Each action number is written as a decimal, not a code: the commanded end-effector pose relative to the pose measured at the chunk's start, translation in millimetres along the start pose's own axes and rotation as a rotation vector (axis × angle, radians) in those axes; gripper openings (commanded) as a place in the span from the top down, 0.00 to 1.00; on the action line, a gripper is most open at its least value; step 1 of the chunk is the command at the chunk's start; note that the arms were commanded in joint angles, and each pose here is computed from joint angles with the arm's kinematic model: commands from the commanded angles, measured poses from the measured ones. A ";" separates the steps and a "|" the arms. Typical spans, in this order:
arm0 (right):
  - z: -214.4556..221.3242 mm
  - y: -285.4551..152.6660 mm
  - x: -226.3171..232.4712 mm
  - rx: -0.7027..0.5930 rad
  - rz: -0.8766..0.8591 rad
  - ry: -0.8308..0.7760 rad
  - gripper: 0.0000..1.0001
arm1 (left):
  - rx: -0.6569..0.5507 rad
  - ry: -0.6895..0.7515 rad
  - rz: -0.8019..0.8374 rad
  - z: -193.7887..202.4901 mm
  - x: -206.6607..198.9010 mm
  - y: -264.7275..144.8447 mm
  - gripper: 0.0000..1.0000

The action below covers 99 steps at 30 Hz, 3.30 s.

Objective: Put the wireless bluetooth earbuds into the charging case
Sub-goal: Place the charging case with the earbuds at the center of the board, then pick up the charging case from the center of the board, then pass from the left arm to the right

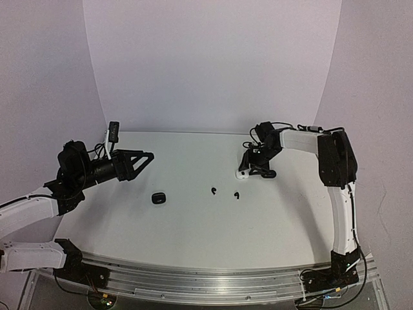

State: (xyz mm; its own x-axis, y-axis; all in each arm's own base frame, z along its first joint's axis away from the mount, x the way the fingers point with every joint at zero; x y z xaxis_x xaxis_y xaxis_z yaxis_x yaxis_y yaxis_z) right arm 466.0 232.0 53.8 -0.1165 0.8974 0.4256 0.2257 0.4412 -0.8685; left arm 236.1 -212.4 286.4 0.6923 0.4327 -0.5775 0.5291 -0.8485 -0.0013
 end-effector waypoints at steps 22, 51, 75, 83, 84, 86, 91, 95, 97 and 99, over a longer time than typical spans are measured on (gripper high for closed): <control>-18.6 -205.9 146.2 -0.422 -0.198 -0.466 0.02 | 0.760 0.600 0.093 86.7 103.2 24.5 0.10; 46.8 -183.7 182.7 -0.415 -0.249 -0.539 0.02 | 0.991 0.842 0.158 160.2 200.6 47.8 0.43; 62.9 -153.0 218.3 -0.335 -0.408 -0.435 0.02 | 0.522 1.276 0.236 57.0 105.5 55.7 0.80; 97.0 -132.6 298.3 -0.308 -0.594 -0.578 0.06 | 0.316 1.571 0.231 25.1 51.0 46.3 0.81; 101.2 -130.2 304.8 -0.305 -0.609 -0.591 0.07 | 0.314 1.579 0.230 24.0 48.8 45.5 0.81; 107.3 -126.0 315.3 -0.308 -0.637 -0.606 0.08 | 0.309 1.597 0.230 23.0 45.1 43.9 0.81; 118.1 -115.0 336.8 -0.302 -0.724 -0.607 0.12 | 0.302 1.609 0.237 24.5 39.2 43.5 0.81; 119.9 -102.2 340.3 -0.294 -0.716 -0.593 0.17 | 0.289 1.604 0.243 22.5 35.2 44.7 0.81; 117.7 -95.3 339.8 -0.298 -0.700 -0.576 0.23 | 0.280 1.601 0.250 21.5 32.0 44.9 0.82; 115.8 -91.9 340.5 -0.300 -0.698 -0.571 0.27 | 0.272 1.600 0.262 22.2 29.2 44.2 0.82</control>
State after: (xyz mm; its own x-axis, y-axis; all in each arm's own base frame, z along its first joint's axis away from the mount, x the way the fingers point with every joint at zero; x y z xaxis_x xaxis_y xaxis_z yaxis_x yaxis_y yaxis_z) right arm 285.5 483.4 235.4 -0.7491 0.3498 0.5626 0.1340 0.9117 -0.3884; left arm 274.9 -240.8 227.2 0.6587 -0.0349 0.7516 0.3516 -0.8688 -0.3486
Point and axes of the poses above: each gripper's point midway between its finger pads, its own y axis out along the fingers, its own x axis along the line the jaws close on, z = x × y, the point moved 3 cm from there along -y, back along the fingers, and after that the axes turned 5 degrees about -y, right-handed, at the moved point
